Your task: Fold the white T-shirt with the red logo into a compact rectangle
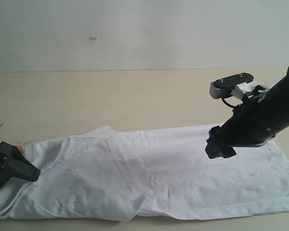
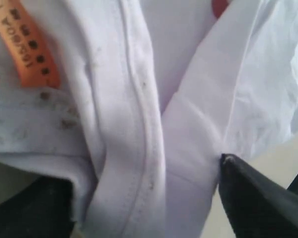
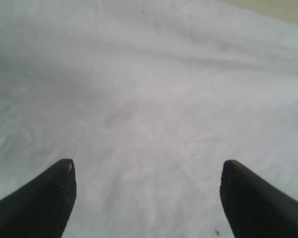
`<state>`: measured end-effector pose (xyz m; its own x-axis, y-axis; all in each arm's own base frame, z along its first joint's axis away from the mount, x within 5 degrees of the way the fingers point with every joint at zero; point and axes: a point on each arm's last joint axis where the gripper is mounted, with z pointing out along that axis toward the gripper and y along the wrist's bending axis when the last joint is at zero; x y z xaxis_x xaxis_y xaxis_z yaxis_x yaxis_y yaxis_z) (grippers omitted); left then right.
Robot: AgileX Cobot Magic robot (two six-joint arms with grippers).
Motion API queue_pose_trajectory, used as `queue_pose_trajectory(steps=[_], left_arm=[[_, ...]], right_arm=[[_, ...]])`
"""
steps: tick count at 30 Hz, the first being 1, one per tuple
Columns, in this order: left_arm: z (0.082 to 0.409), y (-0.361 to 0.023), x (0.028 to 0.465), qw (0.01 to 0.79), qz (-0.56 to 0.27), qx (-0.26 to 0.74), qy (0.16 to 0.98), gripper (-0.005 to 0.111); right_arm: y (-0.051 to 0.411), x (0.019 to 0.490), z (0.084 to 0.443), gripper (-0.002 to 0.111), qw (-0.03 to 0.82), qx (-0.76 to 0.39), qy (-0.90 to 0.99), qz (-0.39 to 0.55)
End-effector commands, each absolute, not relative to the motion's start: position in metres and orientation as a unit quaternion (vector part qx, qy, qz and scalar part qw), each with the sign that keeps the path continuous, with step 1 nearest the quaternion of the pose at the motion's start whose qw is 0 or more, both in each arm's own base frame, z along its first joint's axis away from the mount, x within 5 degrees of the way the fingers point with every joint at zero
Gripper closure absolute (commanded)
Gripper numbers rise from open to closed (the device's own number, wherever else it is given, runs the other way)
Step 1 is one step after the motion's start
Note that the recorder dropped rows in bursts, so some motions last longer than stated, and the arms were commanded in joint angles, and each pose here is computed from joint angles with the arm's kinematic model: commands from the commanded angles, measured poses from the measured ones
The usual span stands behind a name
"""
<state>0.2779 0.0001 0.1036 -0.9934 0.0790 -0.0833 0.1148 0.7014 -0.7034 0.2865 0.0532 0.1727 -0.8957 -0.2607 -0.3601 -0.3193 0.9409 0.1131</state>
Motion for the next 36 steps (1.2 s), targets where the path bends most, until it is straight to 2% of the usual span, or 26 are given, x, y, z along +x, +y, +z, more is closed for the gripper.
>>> queue_pose_trajectory(steps=[1,6,10,12,13,18,25,26,29,33,35,36], left_arm=[[0.104,-0.014,0.274,0.003,-0.406,0.074,0.911,0.044],[0.107,-0.029,0.273,-0.004,-0.424,0.105,0.899,0.055],[0.107,-0.034,0.272,-0.008,-0.425,0.110,0.899,0.084],[0.107,-0.034,0.272,-0.011,-0.427,0.108,0.898,0.104],[0.107,-0.033,0.272,-0.011,-0.425,0.111,0.898,0.106],[0.110,-0.011,0.280,-0.013,-0.393,0.081,0.916,0.107],[0.140,0.044,0.298,0.096,-0.382,-0.031,0.919,0.107],[0.154,0.059,0.301,0.132,-0.386,-0.059,0.911,0.107],[0.181,0.071,0.305,0.188,-0.418,-0.089,0.884,0.107],[0.214,0.044,0.315,0.233,-0.506,-0.091,0.826,0.107],[0.222,0.023,0.317,0.225,-0.519,-0.074,0.821,0.107],[0.225,0.000,0.317,0.212,-0.528,-0.044,0.821,0.107]], right_arm=[[0.053,0.288,0.178,0.033,0.186,-0.151,0.967,0.084],[0.053,0.288,0.178,0.033,0.187,-0.146,0.968,0.088],[0.054,0.288,0.178,0.033,0.186,-0.145,0.968,0.089],[0.054,0.288,0.178,0.033,0.184,-0.145,0.968,0.090],[0.054,0.287,0.177,0.033,0.181,-0.145,0.968,0.091],[0.054,0.287,0.177,0.033,0.179,-0.146,0.969,0.091],[0.054,0.287,0.177,0.033,0.179,-0.145,0.969,0.092],[0.054,0.287,0.177,0.033,0.178,-0.145,0.969,0.092],[0.055,0.287,0.178,0.033,0.181,-0.142,0.968,0.098],[0.057,0.288,0.179,0.033,0.188,-0.145,0.965,0.111],[0.057,0.288,0.179,0.033,0.189,-0.143,0.965,0.111],[0.058,0.289,0.179,0.033,0.192,-0.138,0.965,0.114]])
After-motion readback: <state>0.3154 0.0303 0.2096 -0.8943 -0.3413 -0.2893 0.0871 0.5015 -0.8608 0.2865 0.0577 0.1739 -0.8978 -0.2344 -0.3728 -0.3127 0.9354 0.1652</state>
